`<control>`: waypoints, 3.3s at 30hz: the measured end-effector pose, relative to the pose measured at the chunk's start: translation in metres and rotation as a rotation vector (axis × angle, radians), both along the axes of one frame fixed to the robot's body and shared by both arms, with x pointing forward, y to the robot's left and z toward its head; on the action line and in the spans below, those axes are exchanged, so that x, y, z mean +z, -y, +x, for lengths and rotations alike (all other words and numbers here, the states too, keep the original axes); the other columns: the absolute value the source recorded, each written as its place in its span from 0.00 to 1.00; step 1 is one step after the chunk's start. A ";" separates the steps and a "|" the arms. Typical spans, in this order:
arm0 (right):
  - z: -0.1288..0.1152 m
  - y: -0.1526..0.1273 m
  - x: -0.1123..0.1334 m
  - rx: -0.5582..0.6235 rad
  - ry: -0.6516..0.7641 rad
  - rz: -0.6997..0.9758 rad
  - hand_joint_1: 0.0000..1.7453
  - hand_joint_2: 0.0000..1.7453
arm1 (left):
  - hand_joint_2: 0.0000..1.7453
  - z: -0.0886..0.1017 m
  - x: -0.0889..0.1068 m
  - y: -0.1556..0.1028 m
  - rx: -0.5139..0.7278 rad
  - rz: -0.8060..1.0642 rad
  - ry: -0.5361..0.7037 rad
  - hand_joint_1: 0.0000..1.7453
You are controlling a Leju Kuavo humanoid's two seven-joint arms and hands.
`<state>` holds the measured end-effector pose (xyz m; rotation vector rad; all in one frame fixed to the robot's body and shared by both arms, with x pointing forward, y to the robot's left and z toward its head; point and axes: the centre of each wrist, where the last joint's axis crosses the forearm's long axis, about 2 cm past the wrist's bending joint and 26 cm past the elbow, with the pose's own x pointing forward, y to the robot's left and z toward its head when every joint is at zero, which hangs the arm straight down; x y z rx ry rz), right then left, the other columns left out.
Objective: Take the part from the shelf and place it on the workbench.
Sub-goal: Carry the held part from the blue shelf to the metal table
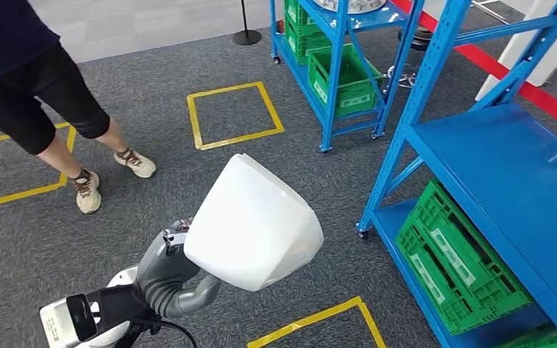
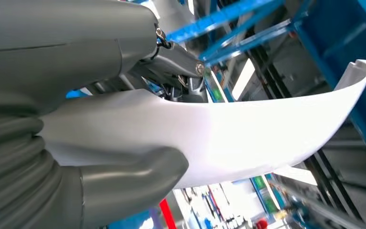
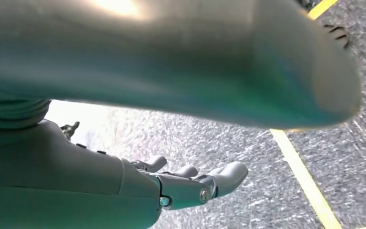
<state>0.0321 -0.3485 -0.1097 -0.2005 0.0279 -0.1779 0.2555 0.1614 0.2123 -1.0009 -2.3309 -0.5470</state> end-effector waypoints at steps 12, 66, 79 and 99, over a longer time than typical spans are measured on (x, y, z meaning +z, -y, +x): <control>0.003 0.001 0.000 -0.046 0.037 -0.012 0.00 0.00 | 1.00 -0.004 -0.002 -0.002 0.002 0.001 0.005 1.00; 0.001 0.024 0.003 0.067 0.139 0.003 0.00 0.00 | 1.00 -0.015 -0.016 -0.018 0.076 0.011 -0.010 1.00; 0.002 0.021 0.003 0.064 0.129 0.014 0.00 0.00 | 1.00 -0.012 -0.014 -0.014 0.019 0.066 -0.023 1.00; 0.002 0.017 0.002 0.064 0.122 0.013 0.00 0.00 | 1.00 -0.007 -0.006 -0.011 0.008 0.095 -0.002 1.00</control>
